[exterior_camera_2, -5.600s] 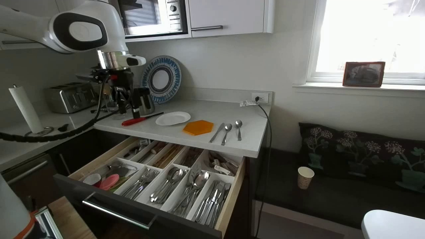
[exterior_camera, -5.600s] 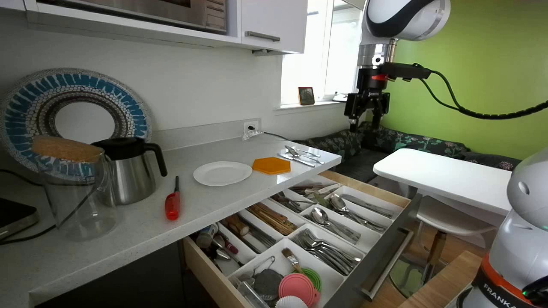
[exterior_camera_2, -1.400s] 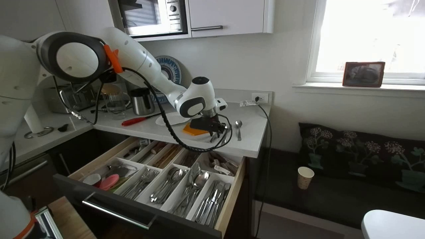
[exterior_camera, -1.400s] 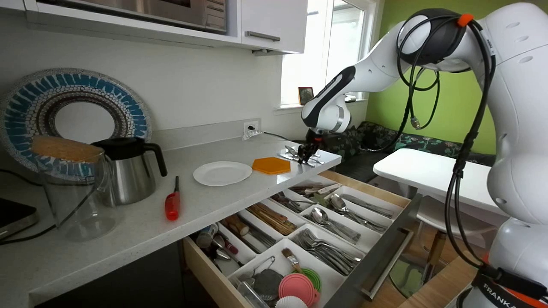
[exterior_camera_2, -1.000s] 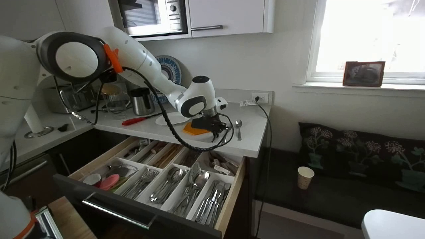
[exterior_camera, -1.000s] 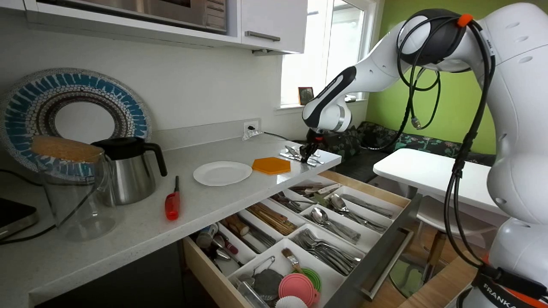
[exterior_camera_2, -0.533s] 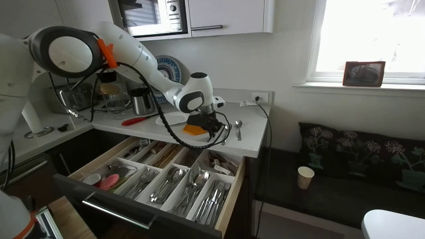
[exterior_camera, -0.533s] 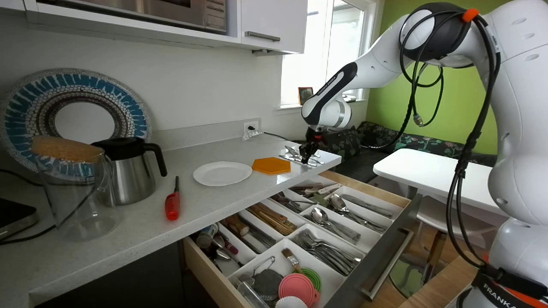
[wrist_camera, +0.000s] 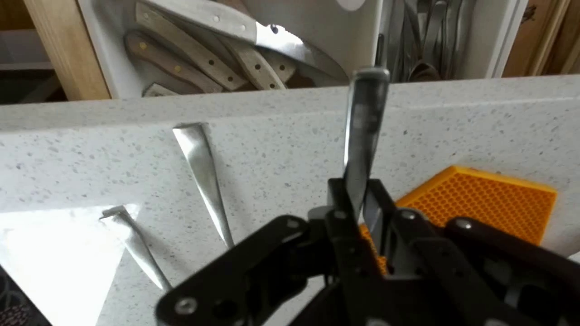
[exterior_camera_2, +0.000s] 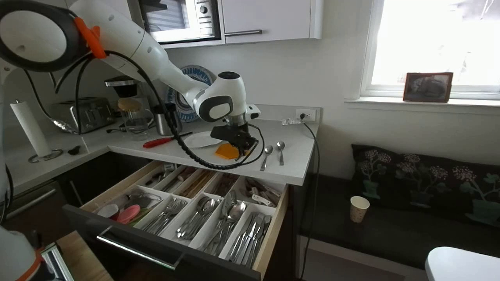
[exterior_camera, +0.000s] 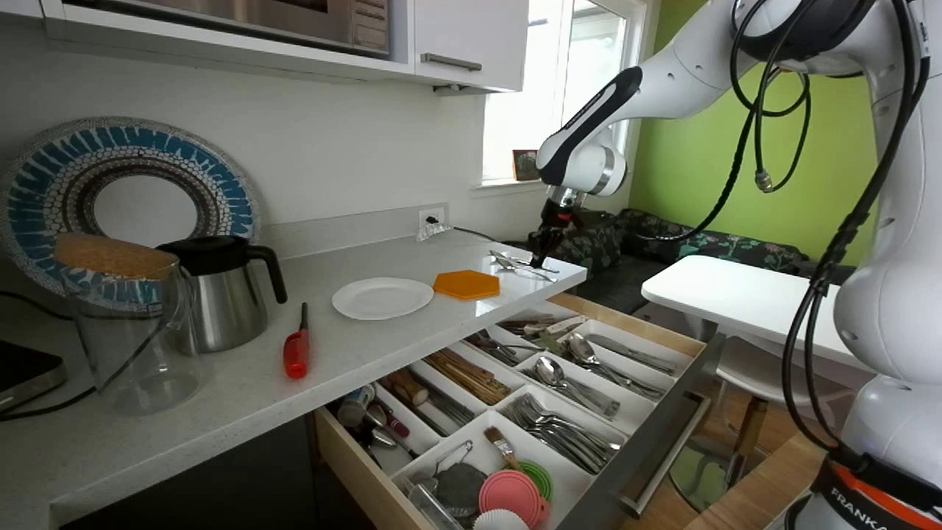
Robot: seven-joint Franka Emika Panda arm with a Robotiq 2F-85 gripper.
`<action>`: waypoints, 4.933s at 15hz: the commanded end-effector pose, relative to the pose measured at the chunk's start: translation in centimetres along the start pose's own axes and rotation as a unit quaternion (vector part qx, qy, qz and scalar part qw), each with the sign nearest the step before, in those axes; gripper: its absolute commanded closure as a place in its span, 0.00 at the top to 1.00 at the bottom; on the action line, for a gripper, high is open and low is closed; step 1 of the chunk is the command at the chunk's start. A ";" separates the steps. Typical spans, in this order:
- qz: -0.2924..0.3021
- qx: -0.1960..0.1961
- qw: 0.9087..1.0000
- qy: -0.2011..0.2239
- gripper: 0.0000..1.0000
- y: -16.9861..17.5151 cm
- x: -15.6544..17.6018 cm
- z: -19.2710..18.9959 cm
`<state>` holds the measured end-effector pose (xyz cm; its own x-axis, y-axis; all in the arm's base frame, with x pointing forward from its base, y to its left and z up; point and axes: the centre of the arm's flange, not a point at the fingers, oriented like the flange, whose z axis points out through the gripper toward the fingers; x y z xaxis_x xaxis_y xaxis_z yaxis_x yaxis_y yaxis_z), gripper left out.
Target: Put the knife inside the drawer
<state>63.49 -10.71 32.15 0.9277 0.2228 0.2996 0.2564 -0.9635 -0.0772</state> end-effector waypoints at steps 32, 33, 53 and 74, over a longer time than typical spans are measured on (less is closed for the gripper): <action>0.080 0.104 0.990 -0.060 0.04 11.2 -28.4 -1.2; 0.082 0.101 0.990 -0.060 0.04 11.5 -28.5 -0.6; 0.054 0.067 0.994 -0.069 0.04 14.3 -27.3 10.1; 0.017 0.002 0.998 -0.054 1.00 10.8 -23.0 -2.4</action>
<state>47.38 -28.22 22.51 0.9371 0.2262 0.2660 0.2649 -0.9568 -0.1197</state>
